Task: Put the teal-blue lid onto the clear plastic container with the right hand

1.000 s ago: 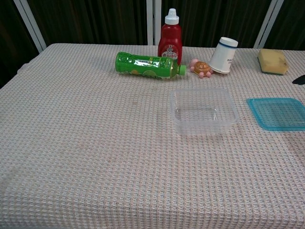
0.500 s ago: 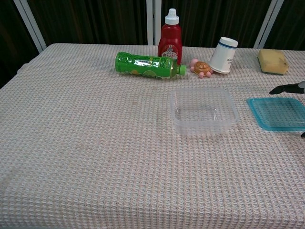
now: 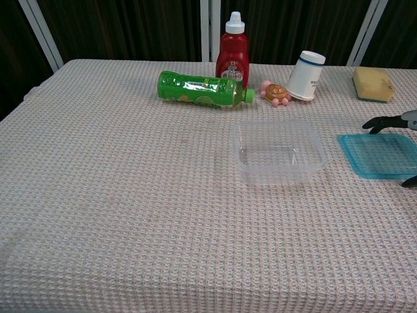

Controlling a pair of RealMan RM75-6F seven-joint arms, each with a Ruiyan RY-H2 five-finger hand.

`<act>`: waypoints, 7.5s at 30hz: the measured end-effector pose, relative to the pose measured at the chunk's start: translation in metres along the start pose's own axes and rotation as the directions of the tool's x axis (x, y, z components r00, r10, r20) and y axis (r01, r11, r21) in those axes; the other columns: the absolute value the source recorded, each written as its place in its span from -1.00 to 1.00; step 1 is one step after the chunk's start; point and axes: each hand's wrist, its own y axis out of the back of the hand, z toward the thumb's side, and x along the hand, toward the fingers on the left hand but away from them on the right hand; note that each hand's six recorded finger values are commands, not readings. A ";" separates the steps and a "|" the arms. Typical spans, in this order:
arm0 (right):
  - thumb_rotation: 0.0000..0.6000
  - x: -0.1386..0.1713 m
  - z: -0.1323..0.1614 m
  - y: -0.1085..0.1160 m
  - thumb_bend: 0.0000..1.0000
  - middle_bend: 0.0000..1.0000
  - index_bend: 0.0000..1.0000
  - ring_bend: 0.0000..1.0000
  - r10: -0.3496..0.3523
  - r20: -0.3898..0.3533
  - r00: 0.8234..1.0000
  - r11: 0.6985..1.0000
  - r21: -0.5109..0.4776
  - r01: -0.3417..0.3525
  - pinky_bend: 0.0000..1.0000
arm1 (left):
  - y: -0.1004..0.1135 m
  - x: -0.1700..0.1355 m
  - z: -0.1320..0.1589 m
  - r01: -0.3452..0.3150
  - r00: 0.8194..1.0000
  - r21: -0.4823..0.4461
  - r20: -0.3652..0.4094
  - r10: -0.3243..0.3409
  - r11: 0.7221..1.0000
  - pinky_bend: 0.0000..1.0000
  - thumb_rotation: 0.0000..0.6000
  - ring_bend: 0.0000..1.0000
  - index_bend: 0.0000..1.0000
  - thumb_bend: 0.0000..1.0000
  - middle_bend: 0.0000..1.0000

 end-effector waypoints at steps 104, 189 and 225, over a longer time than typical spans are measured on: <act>1.00 0.017 0.200 0.028 -0.92 -0.68 -1.00 -1.00 -0.129 -0.137 0.982 0.991 -0.044 0.124 -1.00 | -0.027 0.002 -0.031 0.006 1.000 -0.085 0.019 -0.005 0.996 -1.00 1.00 -1.00 -0.72 -1.00 -0.76; 1.00 0.006 0.206 -0.002 0.26 0.86 1.00 0.76 -0.308 -0.336 0.890 0.906 -0.389 0.167 1.00 | -0.017 -0.007 -0.024 -0.011 1.000 -0.076 0.004 0.012 0.997 -1.00 1.00 -1.00 -0.72 -1.00 -0.76; 1.00 -0.042 0.242 0.008 0.26 0.86 1.00 0.76 -0.284 -0.357 0.890 0.918 -0.368 0.145 1.00 | -0.017 -0.010 -0.025 -0.013 1.000 -0.074 -0.003 0.013 0.997 -1.00 1.00 -1.00 -0.72 -1.00 -0.76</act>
